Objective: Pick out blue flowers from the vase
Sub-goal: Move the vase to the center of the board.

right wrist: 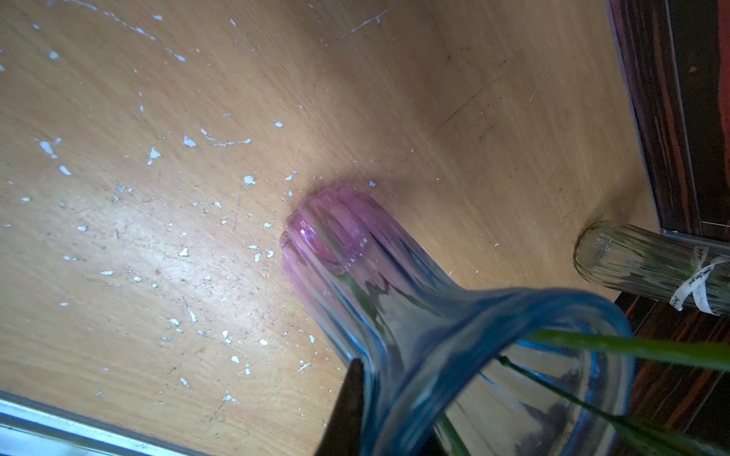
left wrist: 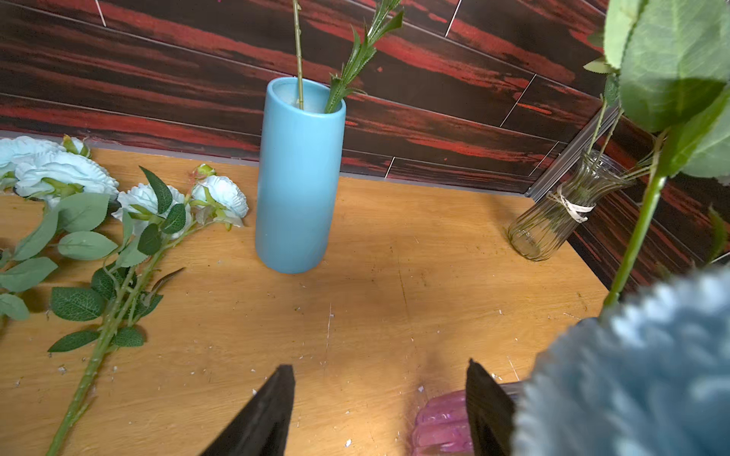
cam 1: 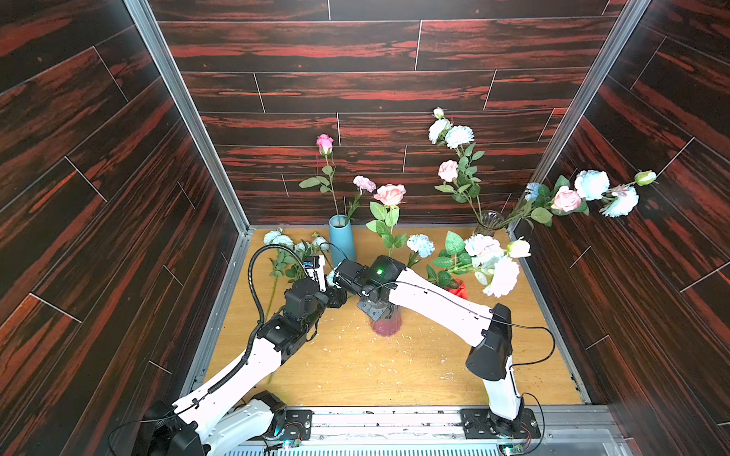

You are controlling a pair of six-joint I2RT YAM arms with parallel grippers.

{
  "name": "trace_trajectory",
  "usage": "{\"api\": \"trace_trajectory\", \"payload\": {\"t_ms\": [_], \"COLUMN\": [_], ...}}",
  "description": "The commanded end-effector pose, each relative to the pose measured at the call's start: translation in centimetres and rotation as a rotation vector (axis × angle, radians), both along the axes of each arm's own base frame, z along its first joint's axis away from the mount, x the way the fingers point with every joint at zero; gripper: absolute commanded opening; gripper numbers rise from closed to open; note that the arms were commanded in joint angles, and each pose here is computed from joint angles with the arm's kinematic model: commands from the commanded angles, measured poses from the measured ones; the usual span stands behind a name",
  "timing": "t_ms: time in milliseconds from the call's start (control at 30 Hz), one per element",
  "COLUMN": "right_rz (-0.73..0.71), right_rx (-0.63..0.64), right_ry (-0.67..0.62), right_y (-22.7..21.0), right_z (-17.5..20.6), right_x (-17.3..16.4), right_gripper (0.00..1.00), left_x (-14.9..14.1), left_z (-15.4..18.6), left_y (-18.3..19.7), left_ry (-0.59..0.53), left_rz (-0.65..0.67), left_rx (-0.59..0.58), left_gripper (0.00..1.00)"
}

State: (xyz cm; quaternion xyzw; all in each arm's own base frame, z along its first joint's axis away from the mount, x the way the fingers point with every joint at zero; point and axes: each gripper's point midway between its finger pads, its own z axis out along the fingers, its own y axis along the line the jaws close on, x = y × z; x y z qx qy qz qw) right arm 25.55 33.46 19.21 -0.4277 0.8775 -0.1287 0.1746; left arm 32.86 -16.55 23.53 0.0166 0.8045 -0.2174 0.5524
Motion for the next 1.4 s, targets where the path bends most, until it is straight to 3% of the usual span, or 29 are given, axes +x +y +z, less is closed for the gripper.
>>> {"api": "trace_trajectory", "payload": {"t_ms": [0,367,800,1133,1367], "right_rz": [0.08,0.103,0.146,0.141,0.152], "right_rx": [-0.025,0.008,0.119,0.259,0.365], "right_ry": [0.076,0.031,-0.15,-0.314,-0.338], "right_y": [1.1,1.9,3.3,3.4,3.4], "right_z": [-1.3,-0.8,4.9,10.1,10.7], "right_x": [-2.7,-2.5,-2.3,-1.6,-2.1], "right_gripper": [0.02,0.39,0.51,0.54,0.54], "left_x": [0.1,0.2,0.0,-0.1,-0.3], "left_z": [1.6,1.6,1.6,1.9,2.0], "left_y": [-0.1,-0.1,0.3,0.5,0.6], "left_ry": [-0.053,-0.052,-0.06,-0.069,-0.075], "left_rz": [0.001,0.007,0.02,0.026,0.027], "left_rx": [-0.022,-0.019,-0.018,-0.019,-0.021], "left_gripper": [0.7,0.7,0.7,0.7,0.69]}}
